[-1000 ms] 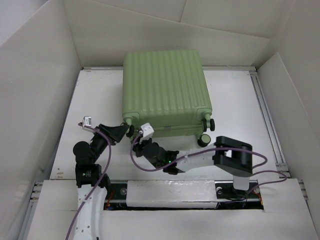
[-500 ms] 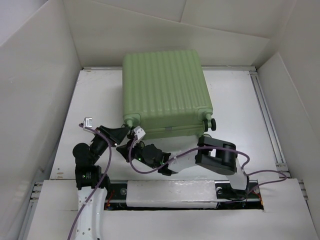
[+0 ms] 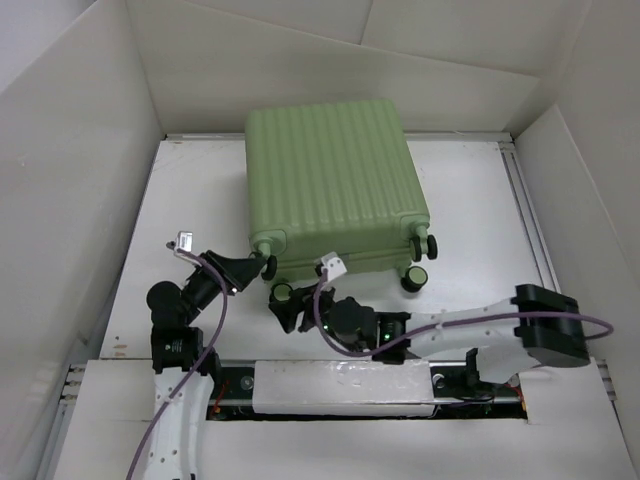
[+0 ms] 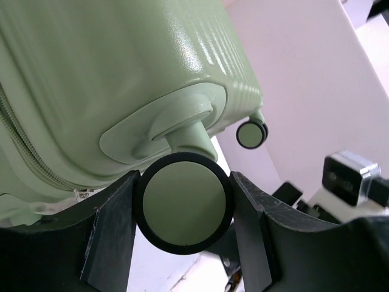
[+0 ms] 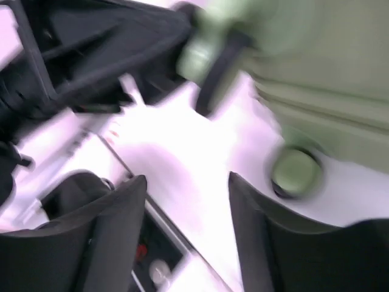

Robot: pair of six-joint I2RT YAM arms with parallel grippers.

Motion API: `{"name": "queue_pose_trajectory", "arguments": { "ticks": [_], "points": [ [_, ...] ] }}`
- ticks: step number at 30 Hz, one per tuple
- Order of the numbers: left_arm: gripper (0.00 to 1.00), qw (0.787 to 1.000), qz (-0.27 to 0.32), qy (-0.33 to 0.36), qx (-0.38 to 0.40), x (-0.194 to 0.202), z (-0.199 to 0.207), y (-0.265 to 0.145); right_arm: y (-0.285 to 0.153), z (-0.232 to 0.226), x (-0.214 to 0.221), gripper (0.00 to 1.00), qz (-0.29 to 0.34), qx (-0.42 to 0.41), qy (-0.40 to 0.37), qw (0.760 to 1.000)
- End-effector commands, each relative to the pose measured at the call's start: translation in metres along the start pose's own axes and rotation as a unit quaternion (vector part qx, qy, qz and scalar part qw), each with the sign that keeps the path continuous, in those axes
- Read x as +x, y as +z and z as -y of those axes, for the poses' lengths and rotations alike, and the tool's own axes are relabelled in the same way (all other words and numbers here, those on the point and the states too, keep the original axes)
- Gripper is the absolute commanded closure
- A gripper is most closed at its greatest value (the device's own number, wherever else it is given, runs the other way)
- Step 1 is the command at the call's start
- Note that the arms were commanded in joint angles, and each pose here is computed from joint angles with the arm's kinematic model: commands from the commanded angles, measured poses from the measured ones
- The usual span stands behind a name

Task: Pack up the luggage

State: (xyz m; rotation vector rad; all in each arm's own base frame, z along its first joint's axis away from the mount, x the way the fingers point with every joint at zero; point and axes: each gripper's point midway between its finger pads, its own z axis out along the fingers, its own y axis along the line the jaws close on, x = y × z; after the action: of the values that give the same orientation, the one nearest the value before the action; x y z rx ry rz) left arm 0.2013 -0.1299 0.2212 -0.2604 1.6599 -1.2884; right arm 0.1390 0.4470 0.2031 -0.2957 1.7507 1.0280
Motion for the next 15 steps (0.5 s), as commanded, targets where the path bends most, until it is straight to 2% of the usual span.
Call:
{"name": "queue_pose_trajectory", "arguments": {
  "ticks": [1,3,4,7,8,11,12,13,14,15],
  "points": [
    [0.87,0.994,0.010,0.068,0.081,-0.016,0.040,0.005,-0.031,0.069,0.004,0.34,-0.040,0.134,-0.037,0.989],
    [0.79,0.996,0.004,0.053,0.071,-0.017,0.032,0.010,-0.040,0.072,-0.014,0.25,-0.050,0.147,-0.044,0.987],
    [0.65,0.996,-0.003,0.049,0.070,-0.015,0.031,0.010,-0.041,0.075,-0.020,0.24,-0.051,0.153,-0.045,0.986],
    [0.47,0.995,-0.001,0.061,0.082,-0.019,0.040,0.011,-0.045,0.078,-0.044,0.18,-0.043,0.173,-0.046,0.983],
    [0.36,0.994,-0.004,0.065,0.089,-0.020,0.045,0.010,-0.043,0.081,-0.054,0.18,-0.038,0.176,-0.039,0.983],
    [0.23,0.991,-0.006,0.083,0.103,-0.021,0.057,0.007,-0.033,0.071,-0.067,0.16,-0.042,0.162,-0.026,0.985],
    [0.00,0.990,-0.004,0.088,0.107,-0.024,0.061,0.007,-0.027,0.064,-0.066,0.16,-0.055,0.146,-0.028,0.987],
    [0.00,0.990,-0.004,0.093,0.106,-0.025,0.064,0.006,-0.020,0.050,-0.076,0.16,-0.051,0.130,-0.025,0.990],
    [0.00,0.992,-0.005,0.094,0.089,-0.029,0.061,0.009,-0.011,0.046,-0.067,0.14,-0.066,0.125,-0.037,0.989],
    [0.00,0.995,0.001,0.096,0.030,-0.032,0.040,0.011,-0.006,0.038,-0.063,0.14,-0.074,0.114,-0.044,0.990]
  ]
}}
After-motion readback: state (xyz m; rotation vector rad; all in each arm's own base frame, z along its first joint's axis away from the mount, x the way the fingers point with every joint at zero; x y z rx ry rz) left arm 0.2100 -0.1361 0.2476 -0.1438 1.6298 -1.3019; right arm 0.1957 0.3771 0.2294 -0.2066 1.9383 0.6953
